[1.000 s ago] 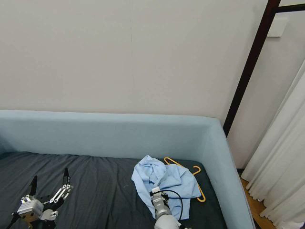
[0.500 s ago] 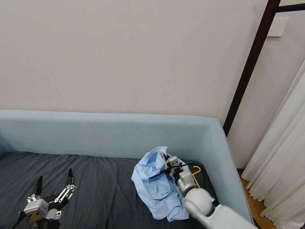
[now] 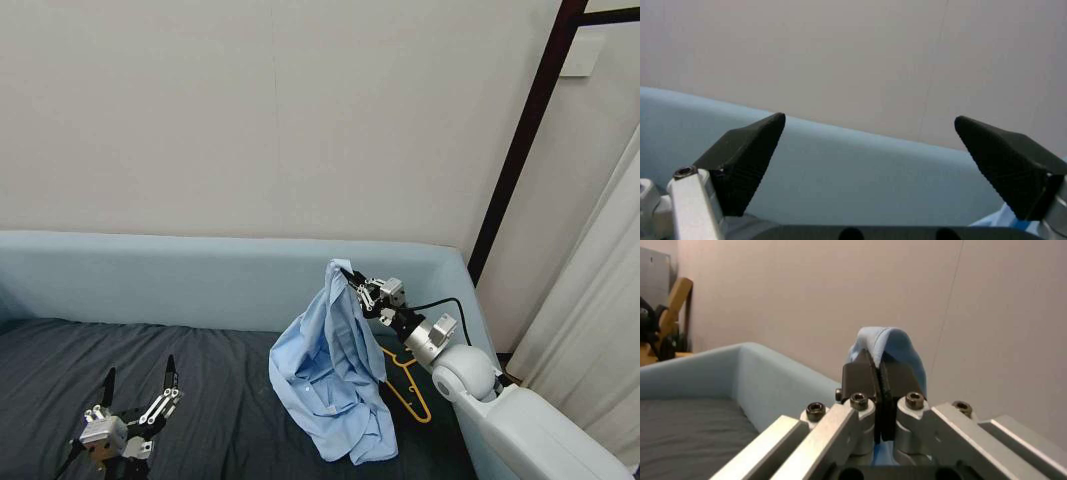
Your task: Pick up the clothes from the sofa and hang them on the clothes hanger.
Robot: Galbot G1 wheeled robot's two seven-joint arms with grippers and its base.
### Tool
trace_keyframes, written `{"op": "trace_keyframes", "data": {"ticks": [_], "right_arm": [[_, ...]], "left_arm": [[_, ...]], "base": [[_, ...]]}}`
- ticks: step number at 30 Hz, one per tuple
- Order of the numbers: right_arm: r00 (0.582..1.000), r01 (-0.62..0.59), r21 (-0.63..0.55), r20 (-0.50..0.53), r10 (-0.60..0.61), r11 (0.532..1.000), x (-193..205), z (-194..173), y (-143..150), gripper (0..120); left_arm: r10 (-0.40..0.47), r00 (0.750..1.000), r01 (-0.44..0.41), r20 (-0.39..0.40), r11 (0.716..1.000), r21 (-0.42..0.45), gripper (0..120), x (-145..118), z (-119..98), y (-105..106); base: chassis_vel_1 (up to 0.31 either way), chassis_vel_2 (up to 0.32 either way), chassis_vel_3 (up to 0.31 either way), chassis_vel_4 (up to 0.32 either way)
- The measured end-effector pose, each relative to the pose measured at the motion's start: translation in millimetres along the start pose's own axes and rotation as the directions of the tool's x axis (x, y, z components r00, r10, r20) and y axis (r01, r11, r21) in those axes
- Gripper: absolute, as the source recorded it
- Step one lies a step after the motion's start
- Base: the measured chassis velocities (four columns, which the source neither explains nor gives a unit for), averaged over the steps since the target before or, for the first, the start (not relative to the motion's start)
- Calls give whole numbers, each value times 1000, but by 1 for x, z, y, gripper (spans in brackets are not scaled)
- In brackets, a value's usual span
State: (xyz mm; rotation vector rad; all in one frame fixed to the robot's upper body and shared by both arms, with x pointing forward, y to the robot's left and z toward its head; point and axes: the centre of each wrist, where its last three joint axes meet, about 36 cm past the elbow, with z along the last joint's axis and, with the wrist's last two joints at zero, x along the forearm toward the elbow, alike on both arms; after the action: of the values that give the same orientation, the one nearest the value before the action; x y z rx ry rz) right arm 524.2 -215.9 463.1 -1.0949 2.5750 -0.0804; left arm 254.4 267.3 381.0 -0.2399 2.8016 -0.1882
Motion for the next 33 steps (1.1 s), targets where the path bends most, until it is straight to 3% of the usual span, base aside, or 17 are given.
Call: {"op": "trace_keyframes", "data": {"ticks": [3, 7, 10, 11, 14, 16, 17, 18, 22, 26, 33], "right_arm": [[1000, 13, -10, 12, -13, 1000, -4, -1, 4, 0], [999, 32, -17, 21, -32, 999, -9, -2, 9, 0], [998, 49, -24, 28, -48, 999, -16, 1, 10, 0], [998, 49, -24, 28, -48, 999, -16, 1, 10, 0], [997, 75, -33, 36, -74, 997, -26, 5, 12, 0], [996, 78, -34, 37, -77, 996, -27, 6, 12, 0], [995, 93, -41, 43, -91, 995, -29, 6, 11, 0], [994, 99, -42, 47, -97, 994, -30, 6, 11, 0], [992, 113, -46, 59, -110, 993, -32, 7, 7, 0], [988, 138, -52, 74, -134, 989, -41, 8, 5, 0], [975, 209, -53, 95, -203, 977, -38, 13, 0, 0]], "left_arm": [[31, 999, -31, -12, 999, 33, 100, -6, 8, 2], [158, 987, -157, -18, 986, 57, 100, -33, 25, 20], [292, 956, -291, -9, 955, 58, 100, -59, 51, 43], [292, 956, -291, -9, 955, 58, 100, -59, 51, 43], [384, 923, -383, -10, 921, 73, 100, -74, 72, 56], [396, 918, -394, -10, 916, 77, 100, -77, 75, 57], [448, 894, -444, -16, 891, 95, 100, -91, 91, 60], [461, 887, -457, -20, 884, 101, 100, -99, 99, 63], [481, 876, -473, -32, 872, 126, 100, -119, 120, 67], [448, 893, -437, -42, 886, 158, 100, -133, 137, 72], [430, 900, -406, -74, 887, 222, 100, -147, 170, 47]], "base": [[0, 0, 0, 0], [0, 0, 0, 0], [0, 0, 0, 0], [0, 0, 0, 0], [0, 0, 0, 0], [0, 0, 0, 0], [0, 0, 0, 0], [0, 0, 0, 0], [0, 0, 0, 0], [0, 0, 0, 0], [0, 0, 0, 0]]}}
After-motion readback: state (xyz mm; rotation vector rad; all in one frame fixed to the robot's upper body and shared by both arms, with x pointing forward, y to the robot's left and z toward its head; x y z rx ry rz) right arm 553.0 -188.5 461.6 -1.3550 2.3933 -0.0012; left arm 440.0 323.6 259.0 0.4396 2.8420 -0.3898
